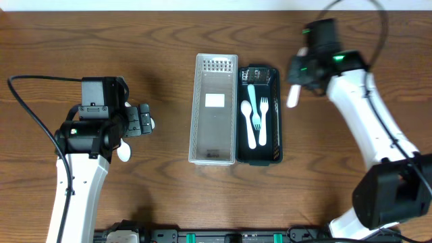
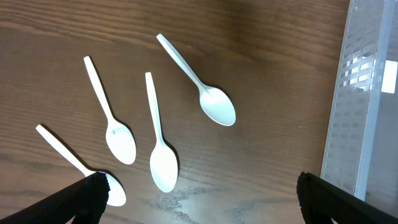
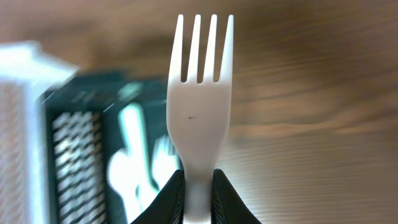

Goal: Pack container
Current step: 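Carry the fork left, release it into the dark green basket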

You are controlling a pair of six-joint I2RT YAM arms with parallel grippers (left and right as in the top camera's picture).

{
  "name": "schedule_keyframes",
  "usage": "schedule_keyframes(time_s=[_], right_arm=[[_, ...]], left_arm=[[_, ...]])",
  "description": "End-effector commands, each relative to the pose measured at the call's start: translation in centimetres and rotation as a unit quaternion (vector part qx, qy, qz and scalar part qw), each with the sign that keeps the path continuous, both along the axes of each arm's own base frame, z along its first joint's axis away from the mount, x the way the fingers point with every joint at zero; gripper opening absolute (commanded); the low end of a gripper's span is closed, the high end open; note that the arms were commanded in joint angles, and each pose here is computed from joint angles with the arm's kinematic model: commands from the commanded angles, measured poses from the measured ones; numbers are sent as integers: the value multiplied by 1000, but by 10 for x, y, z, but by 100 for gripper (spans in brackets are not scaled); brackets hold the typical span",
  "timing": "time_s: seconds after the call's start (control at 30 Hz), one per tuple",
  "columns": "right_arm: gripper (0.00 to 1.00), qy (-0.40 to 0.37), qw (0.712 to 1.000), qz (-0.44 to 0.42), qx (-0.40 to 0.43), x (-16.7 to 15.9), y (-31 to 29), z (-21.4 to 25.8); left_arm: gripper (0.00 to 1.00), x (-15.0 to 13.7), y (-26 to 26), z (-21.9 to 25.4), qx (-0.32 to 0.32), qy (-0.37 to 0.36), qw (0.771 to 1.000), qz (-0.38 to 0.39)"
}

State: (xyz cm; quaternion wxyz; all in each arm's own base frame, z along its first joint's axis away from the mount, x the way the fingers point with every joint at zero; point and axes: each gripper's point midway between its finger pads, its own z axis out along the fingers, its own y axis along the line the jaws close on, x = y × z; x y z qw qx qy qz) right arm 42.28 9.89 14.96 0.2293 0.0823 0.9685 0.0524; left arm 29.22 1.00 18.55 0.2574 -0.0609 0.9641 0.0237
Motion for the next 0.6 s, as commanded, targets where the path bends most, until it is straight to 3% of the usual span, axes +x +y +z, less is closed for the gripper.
schedule_keyframes(time_s=[0.0,0.3,0.4,0.57], right_arm=[[14,20,998,51,-8,-11,37,-13],[15,87,992,87,-31,-31,63,-59],[32,95,991,88,-33,-33,63,-64],[40,78,990,110,-38,-26,65,-61]], left_arm=[[98,3,1,4,2,-4,1000,4],[98,3,1,4,2,-4,1000,4],[98,3,1,4,2,-4,1000,4],[98,3,1,4,2,-5,1000,4]])
